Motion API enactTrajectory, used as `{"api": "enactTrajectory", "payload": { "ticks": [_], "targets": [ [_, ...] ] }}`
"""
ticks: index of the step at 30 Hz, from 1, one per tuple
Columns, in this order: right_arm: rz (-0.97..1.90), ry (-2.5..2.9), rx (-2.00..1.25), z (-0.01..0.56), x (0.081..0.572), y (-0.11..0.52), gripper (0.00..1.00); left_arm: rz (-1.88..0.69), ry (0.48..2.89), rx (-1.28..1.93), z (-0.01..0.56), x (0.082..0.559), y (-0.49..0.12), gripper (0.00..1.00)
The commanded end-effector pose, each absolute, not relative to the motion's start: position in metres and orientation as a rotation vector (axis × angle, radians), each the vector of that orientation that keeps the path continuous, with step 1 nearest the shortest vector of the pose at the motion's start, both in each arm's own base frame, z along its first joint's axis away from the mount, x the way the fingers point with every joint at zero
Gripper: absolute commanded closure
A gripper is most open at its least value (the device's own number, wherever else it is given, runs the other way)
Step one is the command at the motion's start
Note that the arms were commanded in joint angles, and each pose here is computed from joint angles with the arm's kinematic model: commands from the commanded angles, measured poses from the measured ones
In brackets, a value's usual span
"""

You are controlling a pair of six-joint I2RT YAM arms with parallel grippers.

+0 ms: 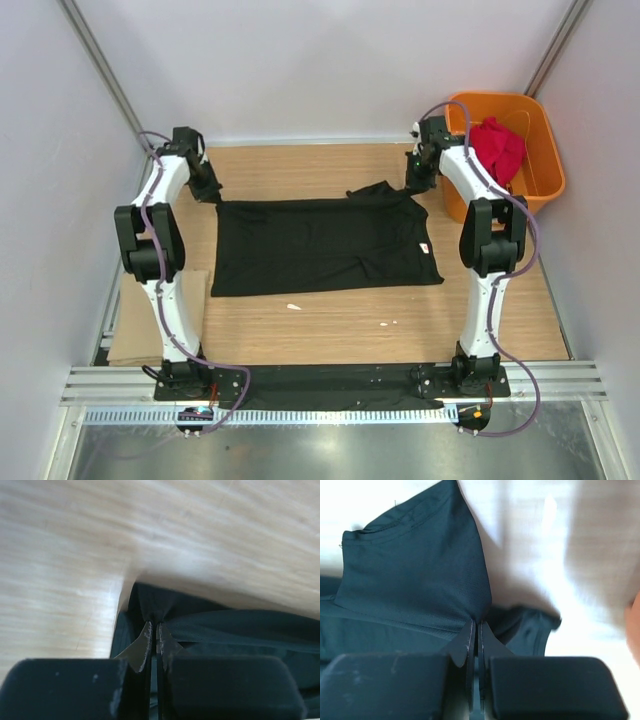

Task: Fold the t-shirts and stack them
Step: Fold the tshirt

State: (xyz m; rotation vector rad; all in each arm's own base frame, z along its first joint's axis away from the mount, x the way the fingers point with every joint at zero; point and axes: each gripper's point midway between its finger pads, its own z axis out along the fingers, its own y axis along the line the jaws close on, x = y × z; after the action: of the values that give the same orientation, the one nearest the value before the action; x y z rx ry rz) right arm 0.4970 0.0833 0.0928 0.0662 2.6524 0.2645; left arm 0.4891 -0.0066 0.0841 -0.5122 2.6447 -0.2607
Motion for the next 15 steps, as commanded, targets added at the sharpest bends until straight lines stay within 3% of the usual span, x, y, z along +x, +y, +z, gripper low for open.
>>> {"api": "enactTrajectory", "payload": {
  "ticks": [1,15],
  "targets": [
    [0.243,2.619,0.097,0.125,0.479,0.076,0.99,-0.206,2.662,-0.554,0.094,0.466,-0.001,1.0],
    [0.208,2.747,0.104,0.096,0.405,0.067,0.99,-0.11,2.777,-0.621,0.072,0.402,0.005,1.0]
  ]
}}
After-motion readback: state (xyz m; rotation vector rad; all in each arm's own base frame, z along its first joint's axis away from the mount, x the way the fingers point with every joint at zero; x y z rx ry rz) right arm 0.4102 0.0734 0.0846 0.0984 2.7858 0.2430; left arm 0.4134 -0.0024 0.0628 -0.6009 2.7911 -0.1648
